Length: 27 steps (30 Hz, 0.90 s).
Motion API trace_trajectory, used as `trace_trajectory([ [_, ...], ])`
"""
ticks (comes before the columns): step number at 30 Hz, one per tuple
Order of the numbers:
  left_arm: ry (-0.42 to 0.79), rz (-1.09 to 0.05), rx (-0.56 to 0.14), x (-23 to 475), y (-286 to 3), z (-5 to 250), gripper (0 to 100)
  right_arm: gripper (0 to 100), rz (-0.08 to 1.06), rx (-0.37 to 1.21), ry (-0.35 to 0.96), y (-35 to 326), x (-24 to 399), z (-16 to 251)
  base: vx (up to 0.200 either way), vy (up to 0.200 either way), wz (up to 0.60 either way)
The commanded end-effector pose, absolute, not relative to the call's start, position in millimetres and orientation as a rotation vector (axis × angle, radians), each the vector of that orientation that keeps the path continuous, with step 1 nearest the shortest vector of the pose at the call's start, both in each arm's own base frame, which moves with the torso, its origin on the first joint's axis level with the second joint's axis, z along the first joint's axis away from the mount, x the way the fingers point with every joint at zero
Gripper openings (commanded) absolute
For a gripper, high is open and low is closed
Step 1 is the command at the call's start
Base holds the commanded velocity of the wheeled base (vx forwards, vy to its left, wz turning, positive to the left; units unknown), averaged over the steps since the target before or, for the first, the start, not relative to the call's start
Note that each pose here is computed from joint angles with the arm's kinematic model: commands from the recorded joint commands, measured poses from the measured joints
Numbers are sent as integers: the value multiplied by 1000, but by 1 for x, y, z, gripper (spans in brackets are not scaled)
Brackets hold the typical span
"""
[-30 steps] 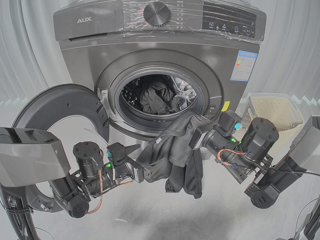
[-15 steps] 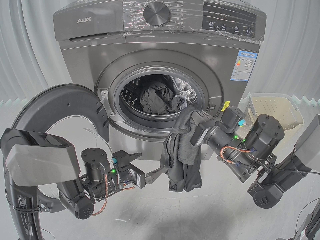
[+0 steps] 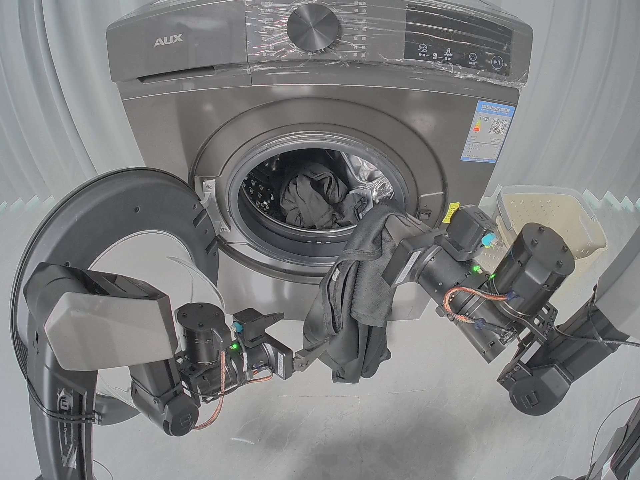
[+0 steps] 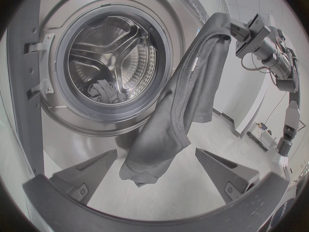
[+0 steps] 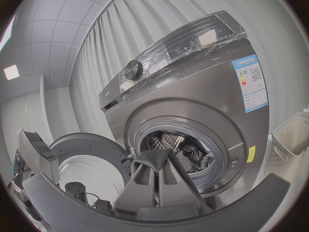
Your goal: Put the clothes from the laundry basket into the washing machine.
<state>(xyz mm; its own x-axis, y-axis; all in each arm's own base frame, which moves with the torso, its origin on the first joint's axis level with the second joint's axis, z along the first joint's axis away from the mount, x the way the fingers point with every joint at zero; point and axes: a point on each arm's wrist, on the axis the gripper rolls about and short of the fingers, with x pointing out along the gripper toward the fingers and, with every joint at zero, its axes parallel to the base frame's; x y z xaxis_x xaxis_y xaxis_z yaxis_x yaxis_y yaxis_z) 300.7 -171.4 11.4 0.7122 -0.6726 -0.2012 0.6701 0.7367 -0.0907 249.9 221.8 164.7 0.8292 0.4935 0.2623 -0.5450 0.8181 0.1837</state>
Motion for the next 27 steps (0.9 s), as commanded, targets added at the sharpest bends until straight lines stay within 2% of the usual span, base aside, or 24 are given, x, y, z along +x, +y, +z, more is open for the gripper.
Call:
trace_trajectory([
  [1, 247, -738, -6, 307, -173, -2, 100, 0, 560, 260, -212, 222, 249, 166, 0, 0, 0],
  [27, 186, -698, -3, 339, -191, -24, 100, 0, 592, 262, -197, 230, 241, 163, 0, 0, 0],
])
